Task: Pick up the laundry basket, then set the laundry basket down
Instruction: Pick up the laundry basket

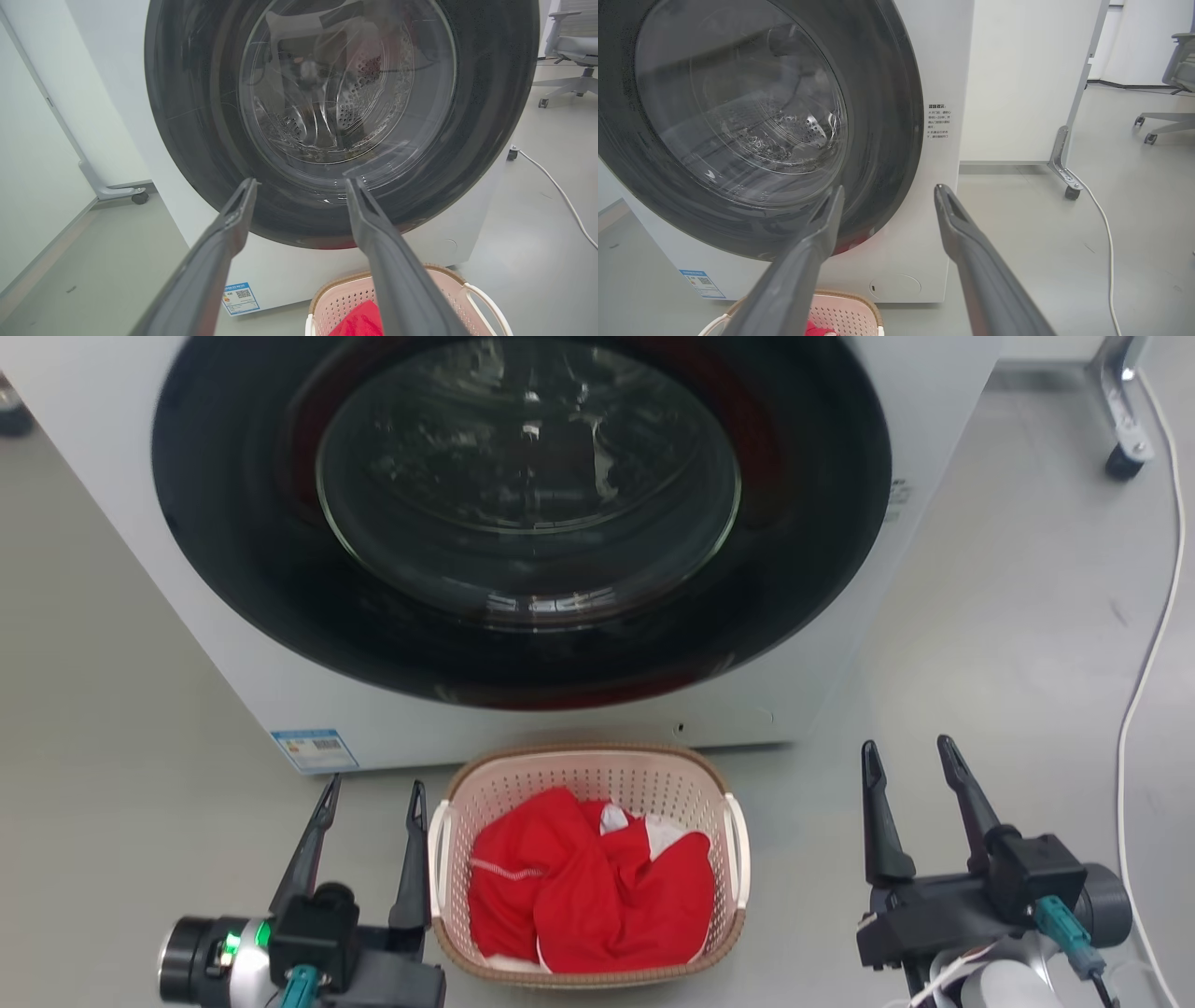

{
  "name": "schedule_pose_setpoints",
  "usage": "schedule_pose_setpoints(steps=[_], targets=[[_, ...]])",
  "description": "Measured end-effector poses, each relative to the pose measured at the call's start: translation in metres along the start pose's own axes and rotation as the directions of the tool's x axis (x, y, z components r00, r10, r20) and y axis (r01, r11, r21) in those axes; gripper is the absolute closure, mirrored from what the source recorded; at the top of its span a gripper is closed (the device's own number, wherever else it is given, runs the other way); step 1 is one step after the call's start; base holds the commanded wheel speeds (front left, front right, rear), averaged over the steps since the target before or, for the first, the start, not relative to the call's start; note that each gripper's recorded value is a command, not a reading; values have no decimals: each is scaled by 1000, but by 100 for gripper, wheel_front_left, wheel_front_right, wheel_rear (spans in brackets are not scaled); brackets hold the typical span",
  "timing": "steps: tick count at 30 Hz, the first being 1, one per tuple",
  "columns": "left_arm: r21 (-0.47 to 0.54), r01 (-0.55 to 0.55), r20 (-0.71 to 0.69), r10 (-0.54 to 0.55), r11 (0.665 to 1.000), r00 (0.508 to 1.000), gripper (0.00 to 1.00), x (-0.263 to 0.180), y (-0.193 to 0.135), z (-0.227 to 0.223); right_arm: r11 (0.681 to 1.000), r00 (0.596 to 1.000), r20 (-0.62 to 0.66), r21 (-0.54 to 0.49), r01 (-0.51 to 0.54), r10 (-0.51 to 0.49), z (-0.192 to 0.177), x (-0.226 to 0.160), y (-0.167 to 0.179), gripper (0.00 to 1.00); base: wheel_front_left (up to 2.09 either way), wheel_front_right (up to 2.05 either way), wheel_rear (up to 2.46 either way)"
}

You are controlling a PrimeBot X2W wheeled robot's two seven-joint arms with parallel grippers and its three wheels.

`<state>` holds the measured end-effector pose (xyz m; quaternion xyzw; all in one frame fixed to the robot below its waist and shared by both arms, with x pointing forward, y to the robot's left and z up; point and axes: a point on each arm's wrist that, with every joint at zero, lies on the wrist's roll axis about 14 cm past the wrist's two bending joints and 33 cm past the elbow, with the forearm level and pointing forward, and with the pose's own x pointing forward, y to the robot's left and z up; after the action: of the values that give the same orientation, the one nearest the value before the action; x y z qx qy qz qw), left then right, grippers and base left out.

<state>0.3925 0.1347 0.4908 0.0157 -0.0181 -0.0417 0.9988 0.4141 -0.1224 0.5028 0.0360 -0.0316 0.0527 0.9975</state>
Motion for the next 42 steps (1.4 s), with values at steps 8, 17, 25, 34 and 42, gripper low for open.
schedule_pose_setpoints(steps=[8, 17, 25, 34, 42], targets=[[-46, 28, -106, -33, 999, 994, 0, 29, -12, -40, 1000, 995, -99, 1, 11, -11, -40, 25, -10, 0, 0, 0, 0], [-87, 36, -300, -61, 996, 952, 0, 47, -18, -111, 999, 971, -235, 17, 40, -35, -99, 47, -21, 0, 0, 0, 0], [-93, 36, -411, -71, 995, 909, 0, 57, -19, -157, 999, 945, -325, 13, 46, -40, -143, 57, -25, 0, 0, 0, 0], [-114, 10, -539, -70, 993, 839, 0, 65, -18, -216, 999, 911, -412, 20, 40, -29, -194, 72, -24, 0, 0, 0, 0], [-114, -23, -616, -53, 993, 786, 0, 71, -12, -263, 999, 880, -475, 33, 6, 10, -239, 82, -14, 0, 0, 0, 0]])
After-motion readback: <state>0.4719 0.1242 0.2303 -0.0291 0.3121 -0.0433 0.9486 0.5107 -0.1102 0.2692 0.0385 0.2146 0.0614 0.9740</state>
